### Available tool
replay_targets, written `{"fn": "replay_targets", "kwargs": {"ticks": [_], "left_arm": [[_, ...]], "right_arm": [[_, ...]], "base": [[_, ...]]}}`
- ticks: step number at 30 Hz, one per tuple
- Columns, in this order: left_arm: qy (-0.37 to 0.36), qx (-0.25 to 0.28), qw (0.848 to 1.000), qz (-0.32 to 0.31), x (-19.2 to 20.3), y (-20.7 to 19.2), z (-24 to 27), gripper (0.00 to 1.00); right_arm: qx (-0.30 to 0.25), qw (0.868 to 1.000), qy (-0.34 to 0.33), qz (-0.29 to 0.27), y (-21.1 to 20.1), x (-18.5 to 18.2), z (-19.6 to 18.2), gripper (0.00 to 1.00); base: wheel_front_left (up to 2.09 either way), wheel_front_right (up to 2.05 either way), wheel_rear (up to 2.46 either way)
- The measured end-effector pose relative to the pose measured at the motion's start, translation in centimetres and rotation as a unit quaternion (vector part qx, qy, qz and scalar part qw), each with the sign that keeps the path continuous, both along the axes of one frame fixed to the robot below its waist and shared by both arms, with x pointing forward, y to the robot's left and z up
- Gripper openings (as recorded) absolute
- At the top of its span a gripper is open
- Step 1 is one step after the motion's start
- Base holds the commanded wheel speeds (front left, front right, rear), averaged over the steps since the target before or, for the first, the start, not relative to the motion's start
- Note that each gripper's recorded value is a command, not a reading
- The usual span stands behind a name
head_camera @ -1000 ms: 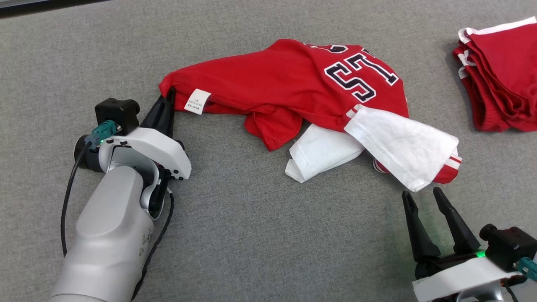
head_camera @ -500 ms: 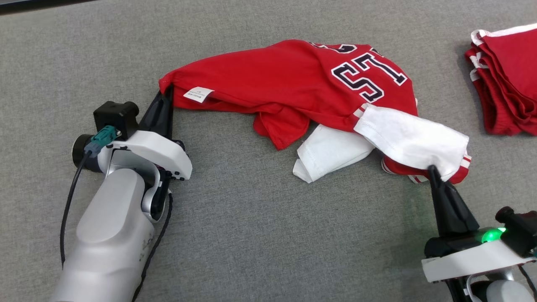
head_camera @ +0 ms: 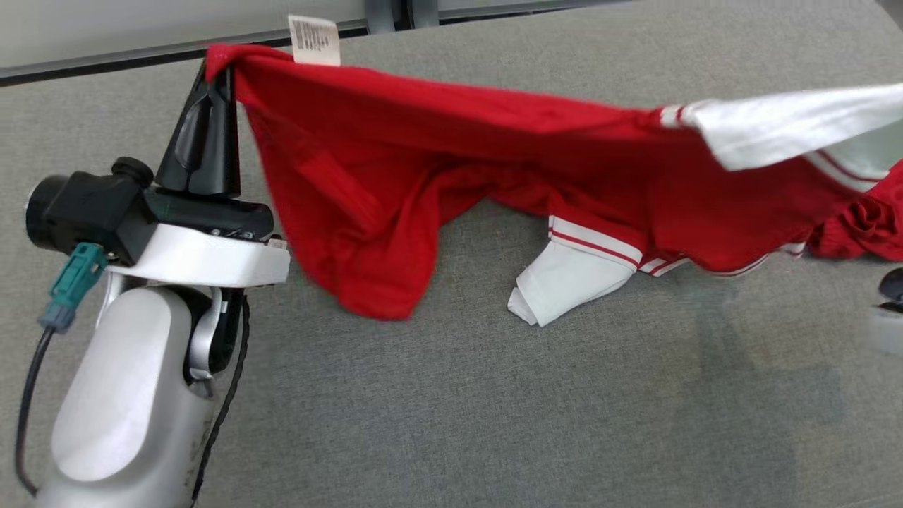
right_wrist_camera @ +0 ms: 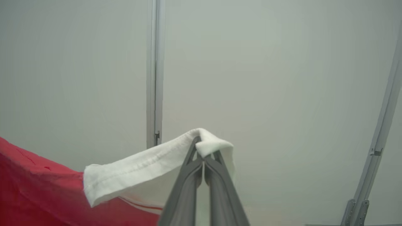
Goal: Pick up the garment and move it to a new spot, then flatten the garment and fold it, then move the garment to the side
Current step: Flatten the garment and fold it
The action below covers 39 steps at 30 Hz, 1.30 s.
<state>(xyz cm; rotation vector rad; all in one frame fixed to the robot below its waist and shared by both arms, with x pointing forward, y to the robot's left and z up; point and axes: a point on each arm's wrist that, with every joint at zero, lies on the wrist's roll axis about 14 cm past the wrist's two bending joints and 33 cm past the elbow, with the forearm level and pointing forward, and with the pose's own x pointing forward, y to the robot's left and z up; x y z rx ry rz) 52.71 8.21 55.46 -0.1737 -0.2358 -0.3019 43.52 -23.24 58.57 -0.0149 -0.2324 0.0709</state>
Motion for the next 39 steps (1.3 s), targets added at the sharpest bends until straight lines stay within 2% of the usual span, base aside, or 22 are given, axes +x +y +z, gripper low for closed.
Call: {"fn": "replay_targets", "kwargs": {"ticks": [5,13,19,24,29,39], "left_arm": [[-0.077,0.01,0.997,0.021,-2.3,2.2,7.0,0.0],[-0.159,0.021,0.986,0.043,-8.3,4.8,15.8,0.0],[-0.159,0.014,0.986,0.05,-9.8,5.8,16.7,0.0],[-0.125,-0.006,0.991,0.046,-7.9,5.9,14.8,0.0],[-0.117,-0.022,0.992,0.043,-4.0,6.1,14.3,0.0],[-0.139,-0.034,0.988,0.05,5.3,6.1,15.5,0.0]], "right_arm": [[-0.036,0.996,-0.087,-0.002,-0.7,0.0,6.7,0.0],[-0.072,0.978,-0.194,0.011,0.1,-2.3,16.0,0.0],[-0.062,0.977,-0.201,0.04,1.5,-1.9,17.5,0.0],[-0.064,0.979,-0.182,0.06,2.3,0.7,17.1,0.0],[-0.056,0.979,-0.177,0.083,3.5,4.7,17.6,0.0],[-0.046,0.965,-0.225,0.129,7.5,13.6,22.9,0.0]], "base": [[0.0,0.0,0.0],[0.0,0.0,0.0],[0.0,0.0,0.0],[0.0,0.0,0.0],[0.0,0.0,0.0],[0.0,0.0,0.0]]}}
